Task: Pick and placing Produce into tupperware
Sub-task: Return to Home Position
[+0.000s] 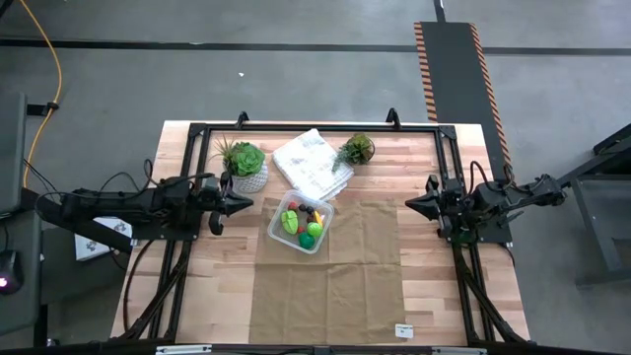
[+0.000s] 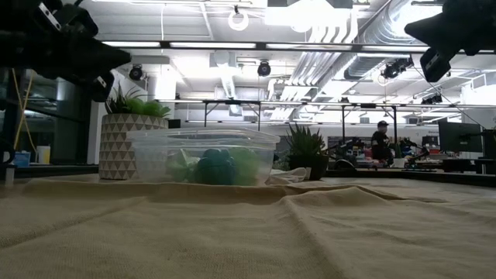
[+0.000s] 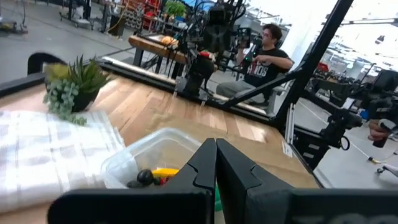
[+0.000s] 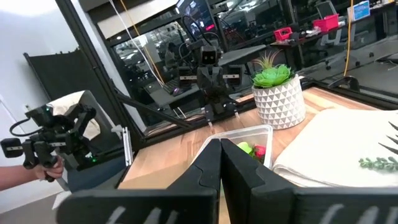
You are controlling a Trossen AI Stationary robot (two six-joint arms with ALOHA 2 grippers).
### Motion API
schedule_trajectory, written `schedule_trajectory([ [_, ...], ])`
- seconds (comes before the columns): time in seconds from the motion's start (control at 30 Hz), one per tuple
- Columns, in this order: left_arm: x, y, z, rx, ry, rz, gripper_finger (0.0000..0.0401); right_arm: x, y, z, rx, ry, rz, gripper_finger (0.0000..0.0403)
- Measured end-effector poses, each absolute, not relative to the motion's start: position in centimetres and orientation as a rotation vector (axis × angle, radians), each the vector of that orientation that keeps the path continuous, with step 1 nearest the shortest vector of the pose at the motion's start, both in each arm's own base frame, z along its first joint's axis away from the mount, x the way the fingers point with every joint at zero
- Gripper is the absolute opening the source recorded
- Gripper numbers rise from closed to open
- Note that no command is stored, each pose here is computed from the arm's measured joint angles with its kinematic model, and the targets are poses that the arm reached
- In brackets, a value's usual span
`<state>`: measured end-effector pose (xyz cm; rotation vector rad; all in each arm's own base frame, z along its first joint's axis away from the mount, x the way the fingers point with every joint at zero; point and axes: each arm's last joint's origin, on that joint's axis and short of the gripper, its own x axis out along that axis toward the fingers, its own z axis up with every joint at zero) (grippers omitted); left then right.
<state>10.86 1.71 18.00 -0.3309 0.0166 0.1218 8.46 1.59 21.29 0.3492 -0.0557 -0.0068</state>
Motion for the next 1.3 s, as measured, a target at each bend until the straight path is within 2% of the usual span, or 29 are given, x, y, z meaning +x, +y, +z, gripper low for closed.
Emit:
schedule_trajectory([
  [0.23,10.9,1.7,16.4,-0.377,0.047,0.129,0.0,8.5,1.6,21.3,0.336,-0.054,0.0,0.0],
  [0.53,10.9,1.7,16.4,-0.373,0.044,0.129,0.0,8.4,1.7,21.9,0.307,-0.126,0.028,0.0],
  [0.7,10.9,1.7,16.4,-0.375,0.044,0.129,0.0,9.1,1.9,20.2,0.336,-0.206,0.066,0.0],
  [0.87,10.9,1.7,16.4,-0.386,0.047,0.118,0.0,9.2,2.0,19.6,0.335,-0.204,0.075,0.0],
  [1.0,10.9,1.7,16.4,-0.382,0.045,0.128,0.0,9.2,2.1,19.6,0.335,-0.292,0.115,0.0],
  [1.3,10.9,1.6,16.0,-0.396,0.09,0.109,0.0,9.4,2.2,19.0,0.303,-0.225,0.118,0.0],
])
